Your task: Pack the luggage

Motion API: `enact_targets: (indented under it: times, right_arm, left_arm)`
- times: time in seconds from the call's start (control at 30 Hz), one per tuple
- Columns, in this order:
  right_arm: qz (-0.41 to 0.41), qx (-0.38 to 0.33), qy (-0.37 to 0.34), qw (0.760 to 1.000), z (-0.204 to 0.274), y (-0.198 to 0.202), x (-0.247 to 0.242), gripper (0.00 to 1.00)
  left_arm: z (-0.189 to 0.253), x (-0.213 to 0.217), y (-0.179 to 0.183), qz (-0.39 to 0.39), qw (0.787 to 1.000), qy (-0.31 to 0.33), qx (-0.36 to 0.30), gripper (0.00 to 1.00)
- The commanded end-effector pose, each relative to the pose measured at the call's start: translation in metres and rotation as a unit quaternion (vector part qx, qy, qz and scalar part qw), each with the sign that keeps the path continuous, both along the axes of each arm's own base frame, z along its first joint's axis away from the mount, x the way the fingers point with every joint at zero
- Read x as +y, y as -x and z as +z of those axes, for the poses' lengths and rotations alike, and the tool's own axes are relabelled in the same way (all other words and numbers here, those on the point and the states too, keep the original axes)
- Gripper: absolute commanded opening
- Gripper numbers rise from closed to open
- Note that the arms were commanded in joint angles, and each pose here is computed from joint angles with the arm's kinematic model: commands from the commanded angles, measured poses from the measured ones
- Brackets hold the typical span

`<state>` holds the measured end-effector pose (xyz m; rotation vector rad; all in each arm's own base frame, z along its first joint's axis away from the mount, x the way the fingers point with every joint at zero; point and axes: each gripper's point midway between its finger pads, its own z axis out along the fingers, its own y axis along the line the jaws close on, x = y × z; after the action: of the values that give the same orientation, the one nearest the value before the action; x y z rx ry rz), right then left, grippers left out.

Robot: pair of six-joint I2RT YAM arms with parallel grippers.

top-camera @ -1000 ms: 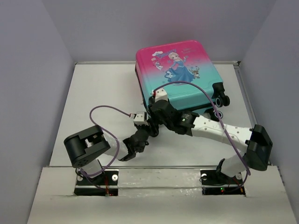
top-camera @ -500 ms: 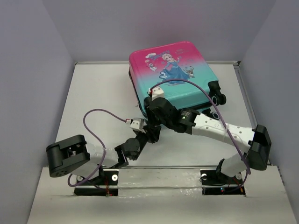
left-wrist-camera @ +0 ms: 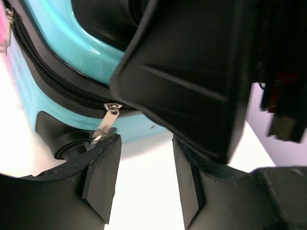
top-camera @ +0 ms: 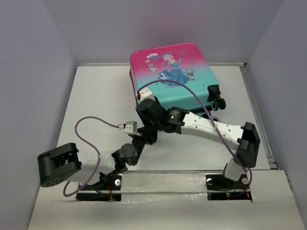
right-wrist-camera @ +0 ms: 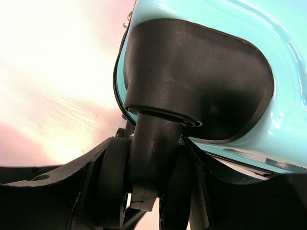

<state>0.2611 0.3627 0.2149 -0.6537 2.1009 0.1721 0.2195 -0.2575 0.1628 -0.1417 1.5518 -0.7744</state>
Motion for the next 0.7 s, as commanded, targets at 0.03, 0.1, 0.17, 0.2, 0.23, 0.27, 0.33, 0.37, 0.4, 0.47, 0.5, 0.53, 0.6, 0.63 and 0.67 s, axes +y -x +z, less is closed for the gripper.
enact_targets:
  times: [0.03, 0.1, 0.17, 0.2, 0.23, 0.27, 0.33, 0.37, 0.4, 0.47, 0.5, 0.53, 0.6, 0.63, 0.67]
  right_arm:
    - [0.097, -0.088, -0.179, 0.975, 0.126, 0.007, 0.086, 0.07]
    - [0.095, -0.087, -0.181, 0.975, 0.123, 0.004, 0.094, 0.07]
    - [0.09, -0.089, -0.183, 0.975, 0.12, 0.001, 0.098, 0.07]
    - [0.087, -0.093, -0.184, 0.975, 0.121, -0.001, 0.099, 0.07]
    - [0.078, -0.107, -0.177, 0.975, 0.124, -0.003, 0.098, 0.07]
    - [0.076, -0.112, -0.169, 0.976, 0.121, -0.006, 0.1, 0.07]
    - [0.062, -0.14, -0.158, 0.976, 0.135, -0.016, 0.097, 0.07]
    - [0.058, -0.147, -0.153, 0.975, 0.136, -0.018, 0.097, 0.07]
    - [0.052, -0.155, -0.148, 0.975, 0.138, -0.021, 0.095, 0.07]
    - [0.038, -0.175, -0.142, 0.974, 0.14, -0.028, 0.091, 0.07]
    - [0.037, -0.18, -0.135, 0.974, 0.137, -0.029, 0.089, 0.07]
    - [0.041, -0.184, -0.114, 0.975, 0.126, -0.029, 0.086, 0.07]
    - [0.039, -0.195, -0.1, 0.975, 0.118, -0.032, 0.082, 0.07]
    - [0.05, -0.199, -0.074, 0.976, 0.105, -0.032, 0.079, 0.07]
    - [0.058, -0.203, -0.066, 0.975, 0.101, -0.031, 0.078, 0.07]
  left_arm:
    - [0.013, 0.037, -0.013, 0.097, 0.995, 0.04, -0.006, 0.58]
    - [0.011, 0.038, -0.017, 0.104, 0.994, 0.029, -0.008, 0.58]
    - [0.003, 0.043, -0.023, 0.122, 0.992, 0.014, -0.002, 0.55]
    - [0.0, 0.045, -0.024, 0.123, 0.992, 0.015, 0.002, 0.54]
    - [-0.009, 0.049, -0.025, 0.124, 0.992, 0.007, 0.008, 0.54]
    - [-0.014, 0.052, -0.026, 0.128, 0.992, 0.008, 0.013, 0.54]
    - [-0.03, 0.061, -0.027, 0.136, 0.99, 0.004, 0.026, 0.54]
    - [-0.028, 0.068, -0.032, 0.147, 0.989, 0.015, 0.023, 0.55]
    - [-0.029, 0.071, -0.034, 0.15, 0.988, 0.015, 0.023, 0.56]
    - [-0.028, 0.071, -0.039, 0.145, 0.989, 0.015, 0.022, 0.57]
    - [-0.027, 0.076, -0.044, 0.15, 0.988, 0.017, 0.02, 0.58]
    - [-0.027, 0.076, -0.044, 0.146, 0.989, 0.017, 0.019, 0.58]
    - [-0.029, 0.075, -0.044, 0.136, 0.99, 0.018, 0.02, 0.58]
    - [-0.034, 0.077, -0.042, 0.137, 0.99, 0.019, 0.026, 0.58]
    - [-0.038, 0.08, -0.041, 0.14, 0.99, 0.017, 0.03, 0.57]
